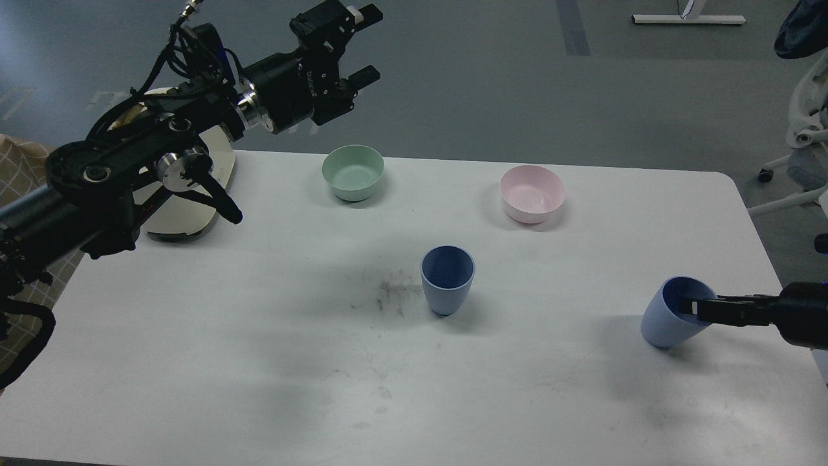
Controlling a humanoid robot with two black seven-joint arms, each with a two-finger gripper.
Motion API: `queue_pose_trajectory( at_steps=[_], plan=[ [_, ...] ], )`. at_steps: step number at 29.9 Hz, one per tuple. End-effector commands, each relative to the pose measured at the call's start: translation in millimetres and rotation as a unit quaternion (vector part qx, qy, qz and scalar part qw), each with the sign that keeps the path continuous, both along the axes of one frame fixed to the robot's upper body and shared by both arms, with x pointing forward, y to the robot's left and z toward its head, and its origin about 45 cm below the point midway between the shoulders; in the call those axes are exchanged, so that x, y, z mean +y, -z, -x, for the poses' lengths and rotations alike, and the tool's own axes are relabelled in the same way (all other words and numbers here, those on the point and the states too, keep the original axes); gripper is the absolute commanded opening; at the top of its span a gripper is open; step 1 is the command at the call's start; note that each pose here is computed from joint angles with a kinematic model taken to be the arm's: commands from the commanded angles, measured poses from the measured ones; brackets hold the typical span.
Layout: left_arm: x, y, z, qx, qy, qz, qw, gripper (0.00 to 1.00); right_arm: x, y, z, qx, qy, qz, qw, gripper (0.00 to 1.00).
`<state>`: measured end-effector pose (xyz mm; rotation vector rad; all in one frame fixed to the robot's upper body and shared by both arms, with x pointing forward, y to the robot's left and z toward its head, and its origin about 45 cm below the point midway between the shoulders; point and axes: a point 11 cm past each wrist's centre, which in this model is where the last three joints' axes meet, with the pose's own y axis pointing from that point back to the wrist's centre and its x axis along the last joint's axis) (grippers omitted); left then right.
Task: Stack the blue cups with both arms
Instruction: 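Reach the right gripper to the other blue cup and grasp it, then lift the blue cup and carry it over the centered cup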
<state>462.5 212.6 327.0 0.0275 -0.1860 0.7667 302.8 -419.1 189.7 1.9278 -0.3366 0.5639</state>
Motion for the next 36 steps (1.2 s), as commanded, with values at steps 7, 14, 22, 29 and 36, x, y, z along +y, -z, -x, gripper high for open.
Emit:
queue_pose_trajectory(
  at_steps=[7, 14, 22, 29, 36],
  plan=[
    [1, 2, 0, 0.001, -0.003, 0.001, 1.000, 0.98, -2, 9, 5, 0.008, -0.009, 0.021, 1.000, 0.53],
    [3, 2, 0, 0.002, -0.005, 0.000, 1.000, 0.98, -4, 10, 5, 0.008, -0.006, 0.028, 1.000, 0.06],
    [3, 4, 0, 0.003, -0.007, 0.001, 1.000, 0.98, 0, 2, -2, -0.005, -0.008, 0.024, 1.000, 0.00],
    [2, 4, 1, 0.003, -0.005, 0.001, 1.000, 0.98, 15, -28, -12, -0.041, -0.032, 0.013, 0.999, 0.00],
    [2, 5, 1, 0.004, -0.004, 0.000, 1.000, 0.98, 46, -113, -45, -0.145, -0.088, 0.014, 0.985, 0.00]
  ],
)
